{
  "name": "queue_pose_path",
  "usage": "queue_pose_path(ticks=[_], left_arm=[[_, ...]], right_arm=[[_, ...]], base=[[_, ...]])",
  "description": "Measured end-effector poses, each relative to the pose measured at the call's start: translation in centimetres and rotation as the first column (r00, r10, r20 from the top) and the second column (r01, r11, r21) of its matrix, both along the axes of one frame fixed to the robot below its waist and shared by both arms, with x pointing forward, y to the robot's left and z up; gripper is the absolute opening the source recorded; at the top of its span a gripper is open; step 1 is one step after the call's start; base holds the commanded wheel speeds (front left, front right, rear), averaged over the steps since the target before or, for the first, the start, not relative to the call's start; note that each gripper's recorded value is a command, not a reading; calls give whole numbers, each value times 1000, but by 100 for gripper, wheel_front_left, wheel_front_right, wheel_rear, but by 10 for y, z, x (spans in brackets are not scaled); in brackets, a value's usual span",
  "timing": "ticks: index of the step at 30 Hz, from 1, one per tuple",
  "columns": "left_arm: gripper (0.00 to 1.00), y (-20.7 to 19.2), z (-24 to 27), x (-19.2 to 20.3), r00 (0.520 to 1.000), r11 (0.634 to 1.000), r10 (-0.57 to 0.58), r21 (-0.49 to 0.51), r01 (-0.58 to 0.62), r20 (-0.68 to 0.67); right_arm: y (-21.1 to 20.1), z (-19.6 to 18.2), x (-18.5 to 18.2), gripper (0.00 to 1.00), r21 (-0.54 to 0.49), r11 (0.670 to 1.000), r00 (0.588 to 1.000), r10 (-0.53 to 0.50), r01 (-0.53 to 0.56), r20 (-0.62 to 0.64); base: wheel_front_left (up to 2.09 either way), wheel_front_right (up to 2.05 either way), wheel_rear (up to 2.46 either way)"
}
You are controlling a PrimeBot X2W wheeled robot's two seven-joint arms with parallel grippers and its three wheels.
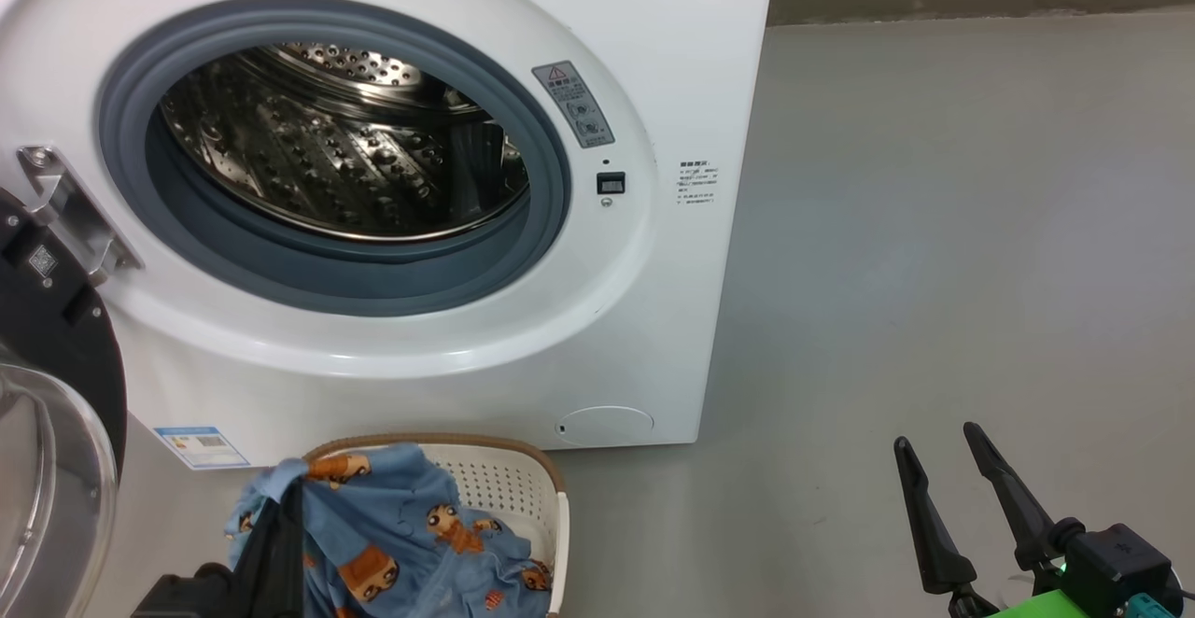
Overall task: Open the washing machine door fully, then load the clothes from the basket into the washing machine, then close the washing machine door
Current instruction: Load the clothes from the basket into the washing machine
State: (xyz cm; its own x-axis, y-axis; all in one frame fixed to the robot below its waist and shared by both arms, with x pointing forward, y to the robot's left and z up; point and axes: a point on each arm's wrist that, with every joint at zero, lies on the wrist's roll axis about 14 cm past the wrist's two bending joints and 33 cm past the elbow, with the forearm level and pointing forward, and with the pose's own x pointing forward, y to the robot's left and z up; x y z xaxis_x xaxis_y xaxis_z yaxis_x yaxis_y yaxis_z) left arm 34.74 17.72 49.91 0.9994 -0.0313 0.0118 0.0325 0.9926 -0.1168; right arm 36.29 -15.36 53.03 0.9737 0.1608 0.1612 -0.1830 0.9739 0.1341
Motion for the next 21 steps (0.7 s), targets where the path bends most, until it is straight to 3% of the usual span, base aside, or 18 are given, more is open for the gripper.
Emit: queue_pose_path(ticks=[8, 21], left_arm=[[0, -4, -4, 16, 1000, 1000, -9, -10, 8, -8], [0, -18, -10, 92, 997, 997, -73, -36, 73, -18]], right_arm=[[5, -5, 4, 100, 2, 1000, 1000, 14, -14, -16], [10, -15, 31, 100, 2, 999, 998, 43, -43, -37]], base=[[0, 0, 0], [0, 0, 0]])
